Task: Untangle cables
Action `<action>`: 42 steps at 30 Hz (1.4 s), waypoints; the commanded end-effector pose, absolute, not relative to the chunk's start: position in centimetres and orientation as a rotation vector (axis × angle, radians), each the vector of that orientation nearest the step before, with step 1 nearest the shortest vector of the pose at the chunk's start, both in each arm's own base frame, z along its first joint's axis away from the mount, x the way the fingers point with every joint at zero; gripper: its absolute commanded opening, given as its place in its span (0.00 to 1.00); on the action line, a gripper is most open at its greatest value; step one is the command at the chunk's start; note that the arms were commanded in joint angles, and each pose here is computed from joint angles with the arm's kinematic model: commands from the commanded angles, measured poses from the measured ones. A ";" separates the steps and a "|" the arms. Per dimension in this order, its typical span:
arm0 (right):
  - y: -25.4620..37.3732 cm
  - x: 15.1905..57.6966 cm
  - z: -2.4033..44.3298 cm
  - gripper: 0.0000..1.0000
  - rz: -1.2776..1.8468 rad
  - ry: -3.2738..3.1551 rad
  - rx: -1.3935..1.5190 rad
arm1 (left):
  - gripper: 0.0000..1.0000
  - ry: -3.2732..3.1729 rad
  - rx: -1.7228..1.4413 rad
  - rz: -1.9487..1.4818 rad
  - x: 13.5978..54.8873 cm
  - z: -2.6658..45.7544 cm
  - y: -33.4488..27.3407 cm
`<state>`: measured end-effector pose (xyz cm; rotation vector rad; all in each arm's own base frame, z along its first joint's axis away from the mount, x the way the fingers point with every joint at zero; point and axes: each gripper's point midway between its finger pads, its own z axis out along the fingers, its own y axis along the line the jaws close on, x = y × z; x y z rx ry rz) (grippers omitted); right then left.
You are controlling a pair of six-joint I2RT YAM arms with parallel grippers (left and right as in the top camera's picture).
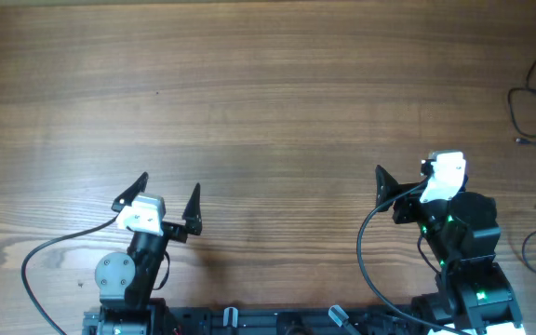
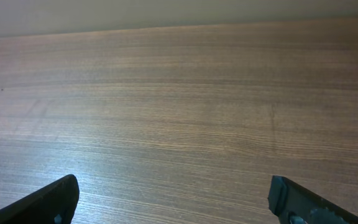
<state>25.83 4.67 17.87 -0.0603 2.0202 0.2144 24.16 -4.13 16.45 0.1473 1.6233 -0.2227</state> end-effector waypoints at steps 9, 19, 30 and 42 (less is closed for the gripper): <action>4.5 25.9 17.9 1.00 0.197 2.016 -0.067 | 1.00 1.632 0.111 -0.149 24.4 16.0 -2.9; 4.5 25.9 17.9 0.99 0.197 2.016 -0.067 | 1.00 1.646 0.000 -0.004 24.6 15.7 0.2; 4.5 25.9 17.9 1.00 0.197 2.017 -0.066 | 1.00 1.646 -0.020 0.014 24.6 15.7 0.8; 4.5 25.9 17.9 1.00 0.197 2.017 -0.066 | 1.00 1.644 0.005 -0.009 24.6 15.7 0.1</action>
